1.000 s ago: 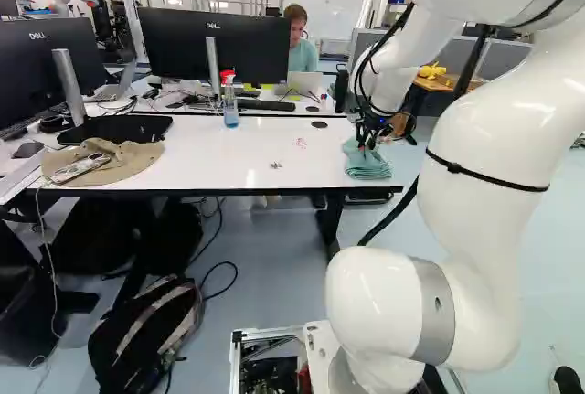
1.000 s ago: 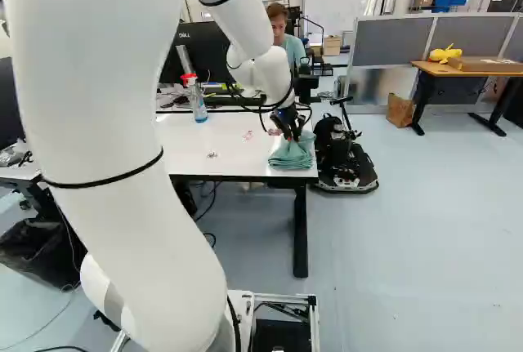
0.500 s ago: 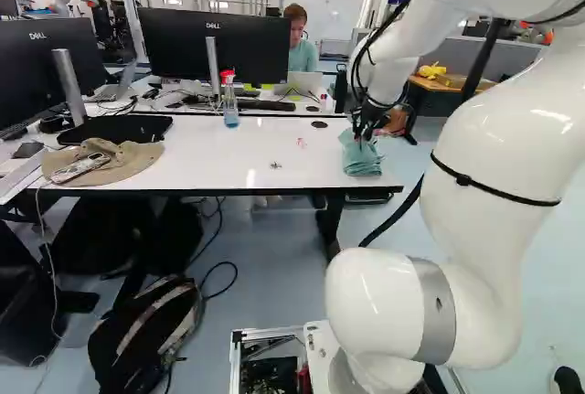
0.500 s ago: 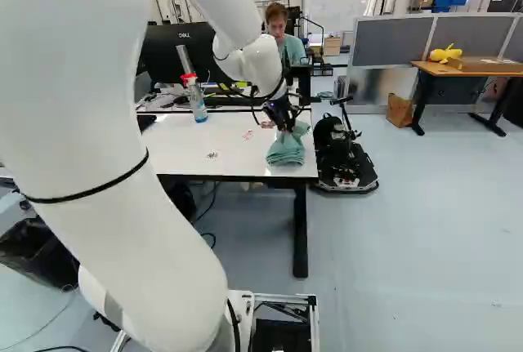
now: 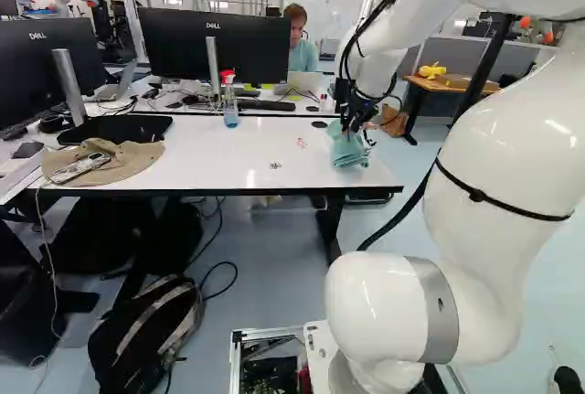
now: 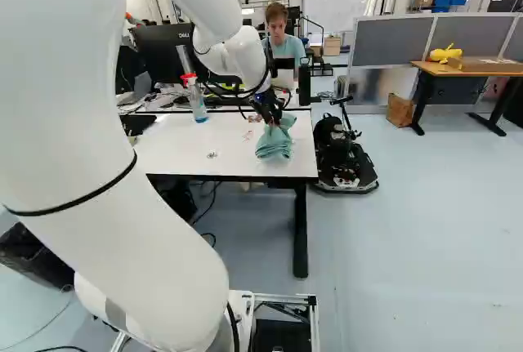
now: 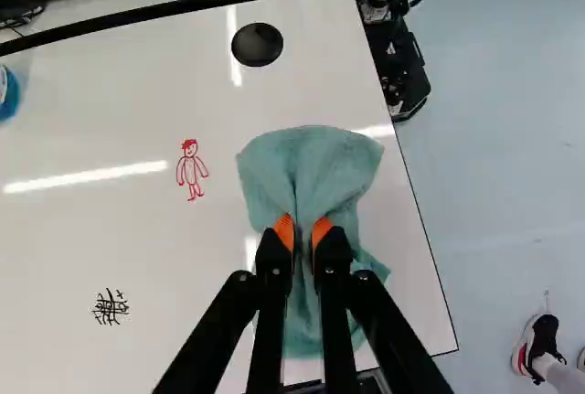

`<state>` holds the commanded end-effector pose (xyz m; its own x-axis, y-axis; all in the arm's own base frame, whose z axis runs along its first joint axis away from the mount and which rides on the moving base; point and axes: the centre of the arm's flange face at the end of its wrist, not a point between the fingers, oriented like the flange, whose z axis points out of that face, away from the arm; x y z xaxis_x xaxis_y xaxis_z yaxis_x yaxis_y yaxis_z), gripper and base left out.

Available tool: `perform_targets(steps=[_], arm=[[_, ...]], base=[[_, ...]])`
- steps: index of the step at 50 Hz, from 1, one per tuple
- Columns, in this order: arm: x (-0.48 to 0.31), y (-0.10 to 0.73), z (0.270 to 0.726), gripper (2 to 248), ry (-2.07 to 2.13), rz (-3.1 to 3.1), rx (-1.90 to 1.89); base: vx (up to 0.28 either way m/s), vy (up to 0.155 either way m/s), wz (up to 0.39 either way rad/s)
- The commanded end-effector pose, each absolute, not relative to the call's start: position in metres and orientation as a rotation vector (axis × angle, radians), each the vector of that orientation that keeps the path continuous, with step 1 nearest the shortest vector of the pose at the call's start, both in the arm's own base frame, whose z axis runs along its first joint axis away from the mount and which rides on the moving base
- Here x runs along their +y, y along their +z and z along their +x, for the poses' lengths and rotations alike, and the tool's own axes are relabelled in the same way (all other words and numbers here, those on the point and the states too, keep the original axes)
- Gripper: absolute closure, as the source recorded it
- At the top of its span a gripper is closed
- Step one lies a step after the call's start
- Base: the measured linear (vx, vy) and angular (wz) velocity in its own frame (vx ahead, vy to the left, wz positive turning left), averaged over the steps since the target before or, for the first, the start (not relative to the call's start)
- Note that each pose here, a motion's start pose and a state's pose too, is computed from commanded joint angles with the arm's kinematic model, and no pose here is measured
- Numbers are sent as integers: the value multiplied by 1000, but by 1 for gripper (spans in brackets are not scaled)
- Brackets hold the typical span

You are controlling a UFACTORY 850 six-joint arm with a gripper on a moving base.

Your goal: Clean the table with the green towel

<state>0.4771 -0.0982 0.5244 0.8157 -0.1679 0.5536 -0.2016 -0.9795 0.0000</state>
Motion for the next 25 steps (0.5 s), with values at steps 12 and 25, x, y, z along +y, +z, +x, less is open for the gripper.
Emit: perform_targets(steps=[12,25], arm=[[-78,524,481,208,893,2954,-237],[-58,525,494,208,899,2970,-173]], base=[[0,0,0],[0,0,0]])
